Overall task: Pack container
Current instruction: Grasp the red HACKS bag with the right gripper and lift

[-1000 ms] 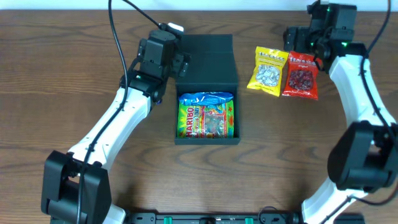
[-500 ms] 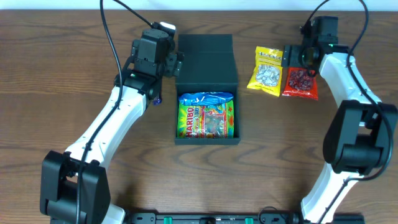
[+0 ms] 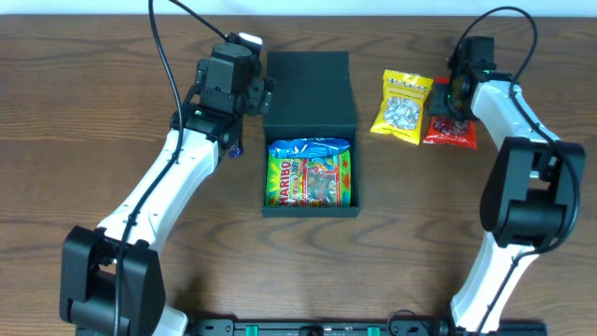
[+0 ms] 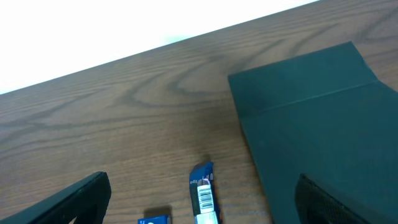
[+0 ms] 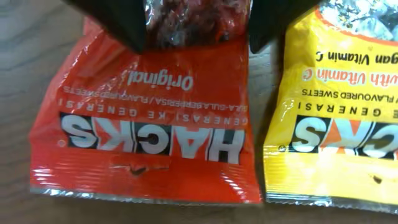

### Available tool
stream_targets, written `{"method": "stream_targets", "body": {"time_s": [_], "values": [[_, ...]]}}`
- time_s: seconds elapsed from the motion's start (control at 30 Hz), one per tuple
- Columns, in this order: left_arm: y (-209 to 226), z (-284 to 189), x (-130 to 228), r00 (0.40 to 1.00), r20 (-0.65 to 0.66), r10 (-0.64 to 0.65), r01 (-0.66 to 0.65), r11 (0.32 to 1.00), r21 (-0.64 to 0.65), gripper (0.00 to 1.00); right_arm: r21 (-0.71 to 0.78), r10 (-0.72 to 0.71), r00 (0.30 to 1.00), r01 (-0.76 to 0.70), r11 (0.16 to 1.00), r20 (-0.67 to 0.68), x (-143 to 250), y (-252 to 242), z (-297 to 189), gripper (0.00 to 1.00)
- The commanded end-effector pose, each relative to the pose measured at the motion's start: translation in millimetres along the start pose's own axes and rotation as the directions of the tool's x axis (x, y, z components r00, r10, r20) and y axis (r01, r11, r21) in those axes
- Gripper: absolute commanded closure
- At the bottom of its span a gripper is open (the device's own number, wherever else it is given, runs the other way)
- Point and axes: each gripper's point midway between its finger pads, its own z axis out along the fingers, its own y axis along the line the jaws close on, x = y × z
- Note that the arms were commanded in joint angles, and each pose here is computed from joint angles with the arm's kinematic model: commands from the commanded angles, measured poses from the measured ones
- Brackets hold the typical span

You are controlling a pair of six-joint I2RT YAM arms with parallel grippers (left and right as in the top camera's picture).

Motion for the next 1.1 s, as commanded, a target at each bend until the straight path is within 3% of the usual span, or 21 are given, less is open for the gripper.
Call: {"method": "stream_targets", "body": {"time_s": [0.0, 0.13, 0.17, 0.43, 0.77, 1.07], "values": [[8, -8, -18, 0.999, 0.045, -0.023, 0.024, 1.000, -0.016, 0.05, 0.014, 0.008, 1.000, -0.008, 1.000, -0.017, 5, -6, 5, 0.66], [9, -8, -21, 0.998, 0.060, -0.014, 0.015, 1.000, -0.019, 0.05, 0.015, 0.007, 1.000, -0.007, 1.000, -0.027, 10, -7, 7, 0.96], [9, -8, -23, 0.998, 0.068, -0.015, 0.017, 1.000, -0.019, 0.05, 0.015, 0.008, 1.000, -0.007, 1.000, -0.029, 11, -7, 7, 0.99], [11, -10, -42, 0.989, 0.145, -0.030, 0.034, 0.999, -0.023, 0.05, -0.034, 0.027, 1.000, -0.027, 0.999, -0.010, 4, 2, -5, 0.99], [12, -12, -49, 0.984, 0.172, -0.036, 0.040, 0.999, -0.024, 0.05, -0.065, 0.040, 0.982, -0.029, 0.997, 0.183, -39, 2, -92, 0.99], [12, -12, -53, 0.981, 0.188, -0.039, 0.044, 0.999, -0.026, 0.05, -0.085, 0.042, 0.964, -0.020, 0.996, 0.263, -51, 5, -134, 0.98]]}}
